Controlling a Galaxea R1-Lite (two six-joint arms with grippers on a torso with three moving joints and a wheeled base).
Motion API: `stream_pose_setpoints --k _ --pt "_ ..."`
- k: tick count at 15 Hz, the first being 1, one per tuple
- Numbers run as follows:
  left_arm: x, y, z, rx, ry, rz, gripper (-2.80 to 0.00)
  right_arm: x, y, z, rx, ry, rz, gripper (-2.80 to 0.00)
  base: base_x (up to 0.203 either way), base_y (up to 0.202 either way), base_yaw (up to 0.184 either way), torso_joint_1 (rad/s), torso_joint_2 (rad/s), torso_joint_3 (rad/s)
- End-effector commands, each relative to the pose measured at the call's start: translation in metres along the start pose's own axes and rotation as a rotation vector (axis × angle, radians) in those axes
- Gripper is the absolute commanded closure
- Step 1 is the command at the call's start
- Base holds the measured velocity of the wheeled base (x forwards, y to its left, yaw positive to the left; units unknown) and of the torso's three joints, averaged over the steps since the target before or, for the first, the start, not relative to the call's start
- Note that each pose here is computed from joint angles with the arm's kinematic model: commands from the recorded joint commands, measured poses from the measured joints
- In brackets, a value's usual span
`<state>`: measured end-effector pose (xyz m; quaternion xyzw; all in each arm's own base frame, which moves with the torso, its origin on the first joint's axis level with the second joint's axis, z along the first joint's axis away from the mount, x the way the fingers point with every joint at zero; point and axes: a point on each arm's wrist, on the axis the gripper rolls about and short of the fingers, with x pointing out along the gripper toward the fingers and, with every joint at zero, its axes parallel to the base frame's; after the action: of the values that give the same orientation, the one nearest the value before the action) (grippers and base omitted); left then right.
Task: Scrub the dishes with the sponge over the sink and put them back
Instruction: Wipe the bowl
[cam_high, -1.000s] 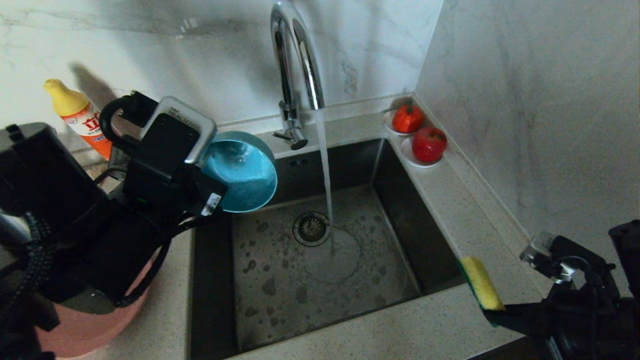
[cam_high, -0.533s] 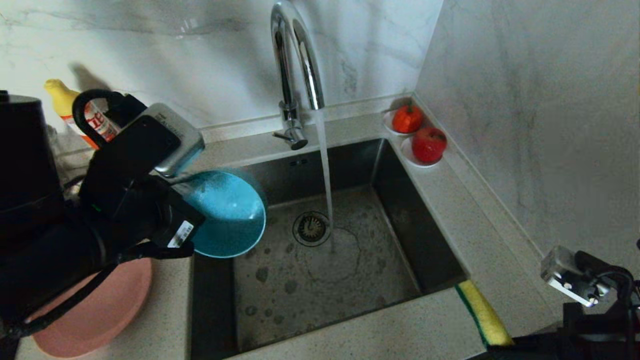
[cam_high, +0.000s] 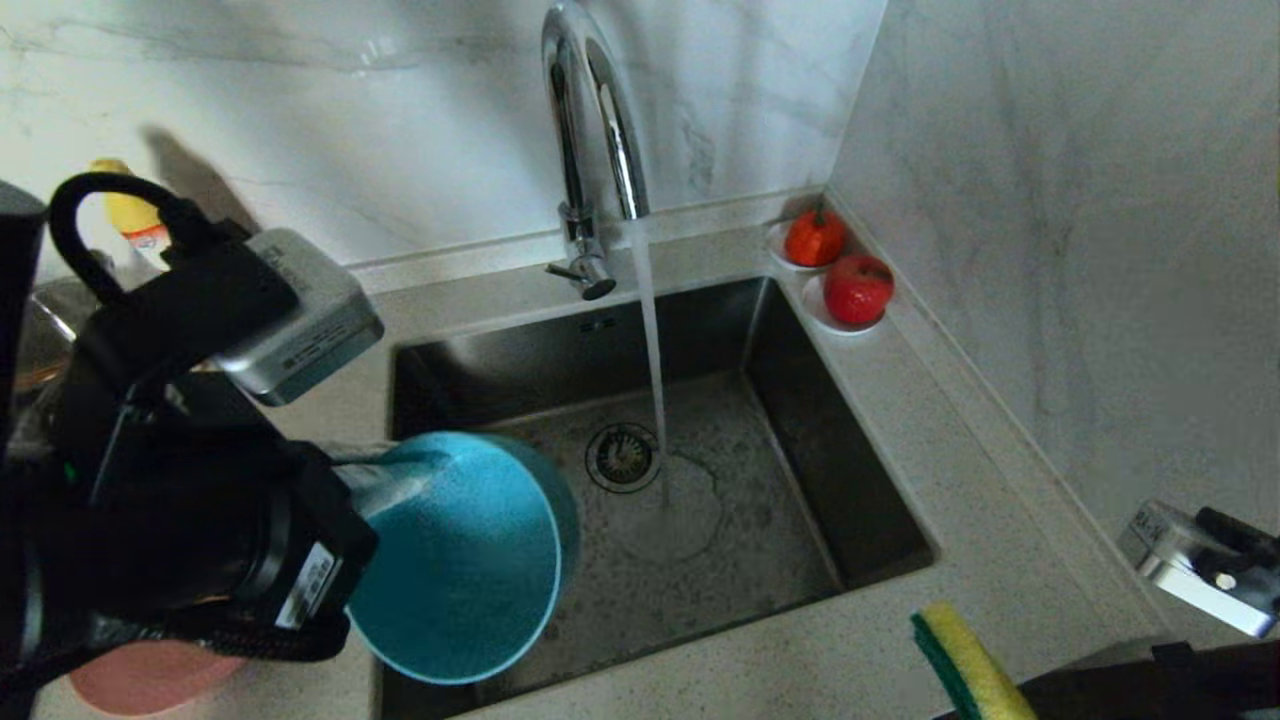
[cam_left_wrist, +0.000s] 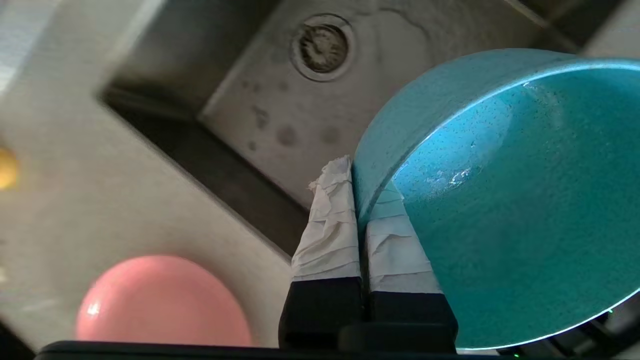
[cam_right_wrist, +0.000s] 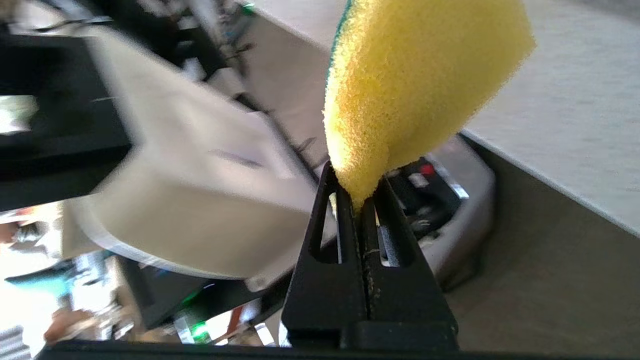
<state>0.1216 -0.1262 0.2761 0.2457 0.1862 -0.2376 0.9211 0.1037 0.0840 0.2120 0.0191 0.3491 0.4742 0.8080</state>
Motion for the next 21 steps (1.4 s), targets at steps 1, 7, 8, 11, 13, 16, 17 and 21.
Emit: stream_pose_setpoints --k 1,7,8,11,13,16,17,21 --pt "-0.007 -0.003 -0.009 0.011 0.0 -0.023 0.0 -0.007 0.012 0.004 0.016 -0.002 0.058 0.0 0.0 0.0 0.0 0.0 0.0 0.0" --pt "0.021 -0.017 -0.006 0.012 0.037 -0.003 0.0 -0.007 0.022 0.012 0.073 0.025 0.172 0.0 0.0 0.0 0.0 0.0 0.0 0.0" --pt "0.029 -0.019 -0.002 0.004 0.03 0.044 0.0 -0.007 0.023 0.014 0.073 0.031 0.188 0.0 0.0 0.0 0.0 0.0 0.0 0.0" --pt "0.034 -0.027 0.002 0.005 0.001 0.092 0.0 0.0 0.028 0.018 0.086 0.078 0.22 0.0 0.0 0.0 0.0 0.0 0.0 0.0" --pt "0.033 -0.031 0.001 0.019 -0.002 0.081 0.0 0.009 0.032 0.026 0.087 0.107 0.241 0.0 0.0 0.0 0.0 0.0 0.0 0.0" --pt "0.033 -0.032 -0.001 0.022 0.005 0.097 0.0 0.02 0.039 0.039 0.094 0.13 0.269 0.0 0.0 0.0 0.0 0.0 0.0 0.0" --pt "0.033 -0.033 -0.001 0.027 0.005 0.099 0.0 0.024 0.041 0.043 0.106 0.14 0.276 0.0 0.0 0.0 0.0 0.0 0.0 0.0" --pt "0.044 -0.037 0.001 0.003 -0.017 0.135 0.0 0.048 0.041 0.056 0.128 0.188 0.275 0.0 0.0 0.0 0.0 0.0 0.0 0.0"
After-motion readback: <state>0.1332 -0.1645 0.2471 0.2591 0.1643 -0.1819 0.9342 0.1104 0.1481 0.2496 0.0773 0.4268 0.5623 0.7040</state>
